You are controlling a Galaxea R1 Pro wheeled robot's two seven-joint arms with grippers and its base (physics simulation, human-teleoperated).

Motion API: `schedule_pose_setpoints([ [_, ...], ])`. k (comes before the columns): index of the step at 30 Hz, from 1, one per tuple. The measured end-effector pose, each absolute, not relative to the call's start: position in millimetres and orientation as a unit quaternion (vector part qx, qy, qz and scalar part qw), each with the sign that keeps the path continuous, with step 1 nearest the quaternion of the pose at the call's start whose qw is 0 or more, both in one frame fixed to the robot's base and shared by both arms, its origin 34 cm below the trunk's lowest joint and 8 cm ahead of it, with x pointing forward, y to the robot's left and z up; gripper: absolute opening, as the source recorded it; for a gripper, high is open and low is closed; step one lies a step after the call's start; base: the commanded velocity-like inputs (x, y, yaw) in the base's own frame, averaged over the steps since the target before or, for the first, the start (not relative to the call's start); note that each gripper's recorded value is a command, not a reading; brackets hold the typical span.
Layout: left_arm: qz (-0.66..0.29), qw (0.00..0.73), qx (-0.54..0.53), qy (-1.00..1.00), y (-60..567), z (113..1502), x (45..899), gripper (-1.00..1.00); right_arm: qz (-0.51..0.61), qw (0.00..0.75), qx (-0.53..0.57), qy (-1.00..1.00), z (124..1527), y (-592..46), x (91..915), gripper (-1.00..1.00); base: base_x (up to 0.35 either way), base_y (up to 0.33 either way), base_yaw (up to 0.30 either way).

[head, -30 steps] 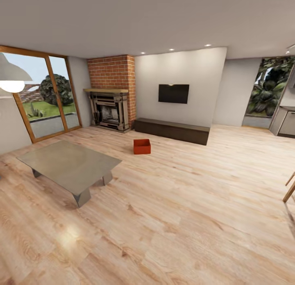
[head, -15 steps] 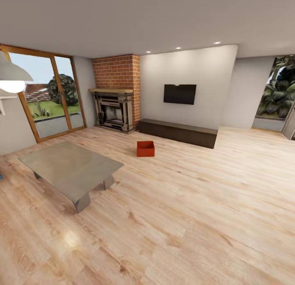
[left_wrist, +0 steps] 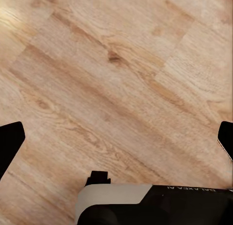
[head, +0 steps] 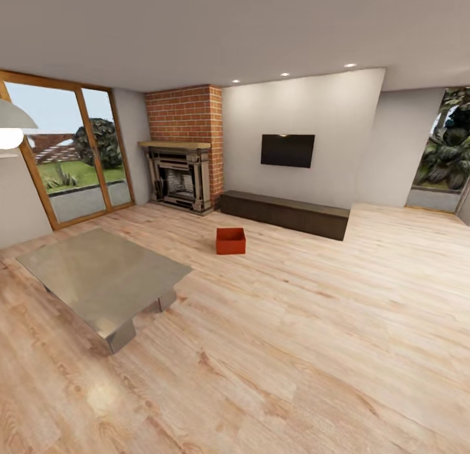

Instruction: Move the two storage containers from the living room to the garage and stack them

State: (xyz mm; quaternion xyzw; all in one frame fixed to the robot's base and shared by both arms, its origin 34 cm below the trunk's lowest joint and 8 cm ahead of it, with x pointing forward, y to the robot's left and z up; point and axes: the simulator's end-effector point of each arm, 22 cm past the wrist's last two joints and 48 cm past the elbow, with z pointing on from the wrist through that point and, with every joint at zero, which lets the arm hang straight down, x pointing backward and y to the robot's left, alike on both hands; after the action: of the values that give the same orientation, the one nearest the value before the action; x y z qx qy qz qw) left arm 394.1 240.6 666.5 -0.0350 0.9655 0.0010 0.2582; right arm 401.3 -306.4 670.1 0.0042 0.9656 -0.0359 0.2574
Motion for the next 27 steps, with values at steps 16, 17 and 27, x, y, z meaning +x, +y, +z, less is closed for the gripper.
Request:
schedule_pose_setpoints([
  [16,0.001,0.258,-0.035,0.965,240.6,666.6,394.3,1.0,-0.036,0.257,0.003,0.966,670.0,-306.4,401.2,1.0,0.329,-0.09,0.0],
  [17,0.001,0.258,-0.035,0.965,240.6,666.6,394.3,1.0,-0.036,0.257,0.003,0.966,670.0,-306.4,401.2,1.0,0.329,-0.09,0.0],
  [27,0.001,0.258,-0.035,0.965,240.6,666.6,394.3,1.0,-0.036,0.257,0.003,0.966,670.0,-306.4,401.1,1.0,0.329,-0.06,0.0],
])
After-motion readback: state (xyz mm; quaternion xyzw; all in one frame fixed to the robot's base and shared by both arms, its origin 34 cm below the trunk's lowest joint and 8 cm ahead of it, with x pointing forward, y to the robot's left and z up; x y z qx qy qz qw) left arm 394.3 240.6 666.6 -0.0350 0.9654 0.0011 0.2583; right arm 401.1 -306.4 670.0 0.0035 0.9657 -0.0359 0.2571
